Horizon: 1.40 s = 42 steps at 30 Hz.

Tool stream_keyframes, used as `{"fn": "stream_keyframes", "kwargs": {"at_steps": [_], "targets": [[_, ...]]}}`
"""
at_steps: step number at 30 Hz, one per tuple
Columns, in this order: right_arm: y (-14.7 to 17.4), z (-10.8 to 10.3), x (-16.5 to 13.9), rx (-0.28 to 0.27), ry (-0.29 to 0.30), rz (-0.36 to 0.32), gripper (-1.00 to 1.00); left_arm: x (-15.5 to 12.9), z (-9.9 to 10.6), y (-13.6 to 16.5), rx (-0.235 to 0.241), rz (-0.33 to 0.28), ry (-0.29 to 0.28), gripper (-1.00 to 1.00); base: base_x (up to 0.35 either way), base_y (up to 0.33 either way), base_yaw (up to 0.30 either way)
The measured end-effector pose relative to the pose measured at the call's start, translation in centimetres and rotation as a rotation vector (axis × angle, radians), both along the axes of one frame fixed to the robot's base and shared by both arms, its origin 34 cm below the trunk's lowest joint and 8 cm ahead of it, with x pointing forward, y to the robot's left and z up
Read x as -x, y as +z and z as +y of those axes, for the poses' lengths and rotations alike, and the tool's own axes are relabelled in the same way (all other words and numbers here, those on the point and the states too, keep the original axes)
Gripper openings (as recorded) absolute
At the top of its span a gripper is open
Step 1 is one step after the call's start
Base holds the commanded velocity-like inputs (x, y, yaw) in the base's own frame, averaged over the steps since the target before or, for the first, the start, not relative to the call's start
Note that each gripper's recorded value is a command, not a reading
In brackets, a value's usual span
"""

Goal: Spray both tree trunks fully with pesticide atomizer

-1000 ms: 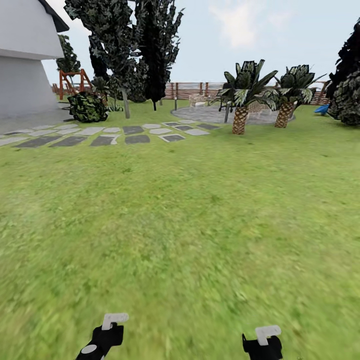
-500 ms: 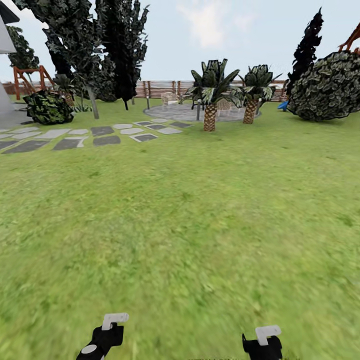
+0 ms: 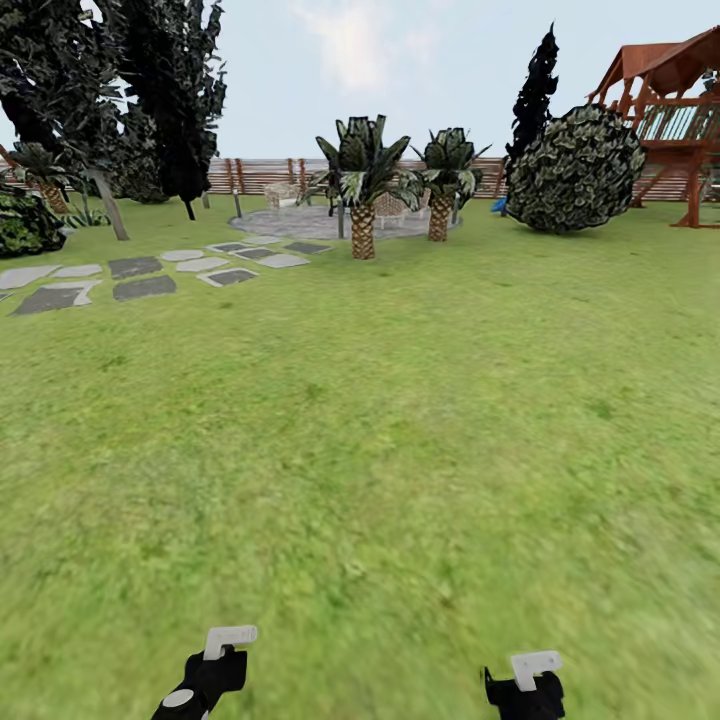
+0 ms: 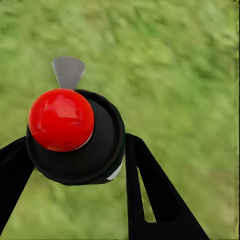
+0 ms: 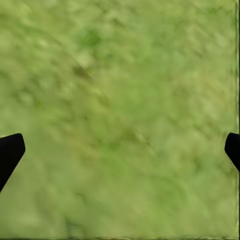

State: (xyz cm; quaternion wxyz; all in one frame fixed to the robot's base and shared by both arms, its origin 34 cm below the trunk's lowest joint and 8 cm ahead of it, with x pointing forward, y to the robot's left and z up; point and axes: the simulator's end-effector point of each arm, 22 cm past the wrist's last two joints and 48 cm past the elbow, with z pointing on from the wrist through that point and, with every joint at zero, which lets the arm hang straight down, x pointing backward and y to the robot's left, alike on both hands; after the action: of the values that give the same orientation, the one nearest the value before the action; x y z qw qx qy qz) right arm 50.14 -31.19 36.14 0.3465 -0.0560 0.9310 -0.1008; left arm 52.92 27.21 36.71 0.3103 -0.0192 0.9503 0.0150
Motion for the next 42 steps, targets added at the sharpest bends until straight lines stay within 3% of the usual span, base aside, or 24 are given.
{"fn": "stream_keyframes", "kwargs": {"at_steps": [42], "targets": [[-0.76,0.0,0.65,0.0,0.0,0.02,1.0,0.64,0.01,-0.82,0.0,0.02,0.0,-1.0,0.0,-0.273,-0.297]]}}
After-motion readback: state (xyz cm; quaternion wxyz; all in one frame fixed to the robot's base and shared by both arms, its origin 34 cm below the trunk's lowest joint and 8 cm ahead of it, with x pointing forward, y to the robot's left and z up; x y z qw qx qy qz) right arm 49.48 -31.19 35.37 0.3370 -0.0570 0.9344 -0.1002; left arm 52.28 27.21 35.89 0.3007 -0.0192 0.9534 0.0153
